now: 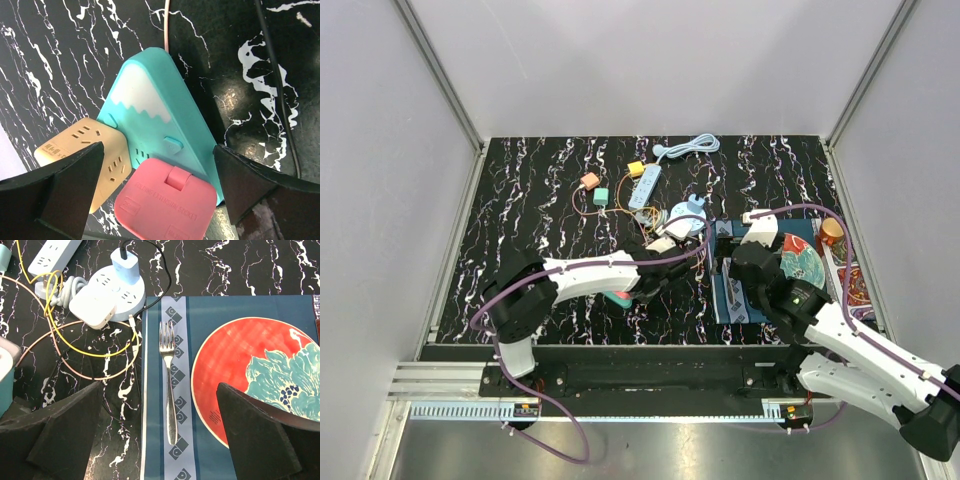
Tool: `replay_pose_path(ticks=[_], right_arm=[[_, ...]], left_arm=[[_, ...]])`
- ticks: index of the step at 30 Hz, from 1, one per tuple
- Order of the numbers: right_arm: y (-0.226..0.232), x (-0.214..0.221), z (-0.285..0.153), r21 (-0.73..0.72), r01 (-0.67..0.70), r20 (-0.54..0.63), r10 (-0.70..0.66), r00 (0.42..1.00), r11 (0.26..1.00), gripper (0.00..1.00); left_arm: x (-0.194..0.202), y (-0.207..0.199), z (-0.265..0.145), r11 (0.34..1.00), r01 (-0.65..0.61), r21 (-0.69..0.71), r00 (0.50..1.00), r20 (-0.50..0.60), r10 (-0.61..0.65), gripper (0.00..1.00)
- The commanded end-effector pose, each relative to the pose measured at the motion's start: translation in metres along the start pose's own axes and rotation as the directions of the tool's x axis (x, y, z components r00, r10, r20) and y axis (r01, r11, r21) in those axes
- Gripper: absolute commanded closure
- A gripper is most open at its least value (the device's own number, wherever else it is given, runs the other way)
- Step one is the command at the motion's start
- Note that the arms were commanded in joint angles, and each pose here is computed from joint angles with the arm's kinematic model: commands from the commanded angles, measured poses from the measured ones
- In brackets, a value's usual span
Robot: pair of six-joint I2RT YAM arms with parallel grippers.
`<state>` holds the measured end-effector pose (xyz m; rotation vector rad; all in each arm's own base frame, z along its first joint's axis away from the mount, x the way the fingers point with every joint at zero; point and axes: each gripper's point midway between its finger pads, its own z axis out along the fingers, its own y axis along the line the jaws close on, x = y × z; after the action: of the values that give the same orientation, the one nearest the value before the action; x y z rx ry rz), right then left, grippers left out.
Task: Insert the plug
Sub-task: Move the socket to the center of the board, then pick up the socket from the center of the board.
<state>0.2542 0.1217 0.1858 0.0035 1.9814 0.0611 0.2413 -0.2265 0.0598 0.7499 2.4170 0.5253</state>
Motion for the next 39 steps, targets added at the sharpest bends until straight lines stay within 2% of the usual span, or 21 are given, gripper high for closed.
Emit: replay_pose_path(ticks=[1,5,8,14,22,28,30,31,32,34,35,39], right_arm=[[-0.005,-0.014,0.000,0.027,-0.059,0.057,0.057,0.997,0.998,0.00],[-0.003,-0.014,0.001,0.020,-0.050,0.051,0.049,0.998,0.999,0.00],[-0.001,-0.013,0.002,0.011,-0.039,0.045,0.038,0.998,0.999,0.00],[0.010,-0.008,0.009,-0.024,-0.007,0.027,0.008,1.000,1.000,0.00],[0.038,-0.002,0.026,-0.107,0.057,-0.031,-0.061,0.998,0.993,0.00],[0.076,0.000,0.046,-0.225,0.102,-0.087,-0.124,0.989,0.969,0.00],[0.091,-0.013,0.051,-0.256,0.109,-0.079,-0.134,0.988,0.960,0.00],[0.097,-0.006,0.062,-0.259,0.124,-0.107,-0.156,0.982,0.958,0.00],[0.107,-0.020,0.065,-0.280,0.121,-0.091,-0.152,0.984,0.952,0.00],[0.119,-0.014,0.082,-0.282,0.137,-0.122,-0.177,0.977,0.950,0.00],[0.127,-0.029,0.087,-0.291,0.130,-0.105,-0.166,0.980,0.948,0.00],[0.138,-0.040,0.126,-0.253,0.102,-0.133,-0.139,0.981,0.962,0.00]], left_arm=[[0.007,-0.008,0.009,1.000,-0.008,0.006,1.000,-0.021,0.008,0.01],[0.014,-0.004,0.015,1.000,-0.017,-0.006,0.999,-0.042,0.017,0.01],[0.022,0.018,0.021,0.999,0.000,-0.037,0.998,-0.066,-0.002,0.01],[0.035,0.079,0.040,0.995,0.025,-0.102,0.991,-0.130,-0.038,0.01],[0.043,0.158,0.079,0.977,0.123,-0.174,0.962,-0.221,-0.161,0.01],[0.022,0.187,0.073,0.961,0.216,-0.170,0.961,-0.135,-0.240,0.01],[0.021,0.193,0.066,0.950,0.275,-0.146,0.952,-0.100,-0.291,0.01],[0.019,0.195,0.063,0.945,0.296,-0.142,0.947,-0.082,-0.309,0.01],[0.019,0.200,0.055,0.938,0.320,-0.136,0.943,-0.055,-0.329,0.01],[0.016,0.202,0.044,0.927,0.357,-0.115,0.932,-0.017,-0.361,0.01],[0.013,0.203,0.034,0.919,0.384,-0.085,0.923,0.020,-0.384,0.01],[0.009,0.208,0.004,0.887,0.462,-0.013,0.880,0.128,-0.457,0.01]])
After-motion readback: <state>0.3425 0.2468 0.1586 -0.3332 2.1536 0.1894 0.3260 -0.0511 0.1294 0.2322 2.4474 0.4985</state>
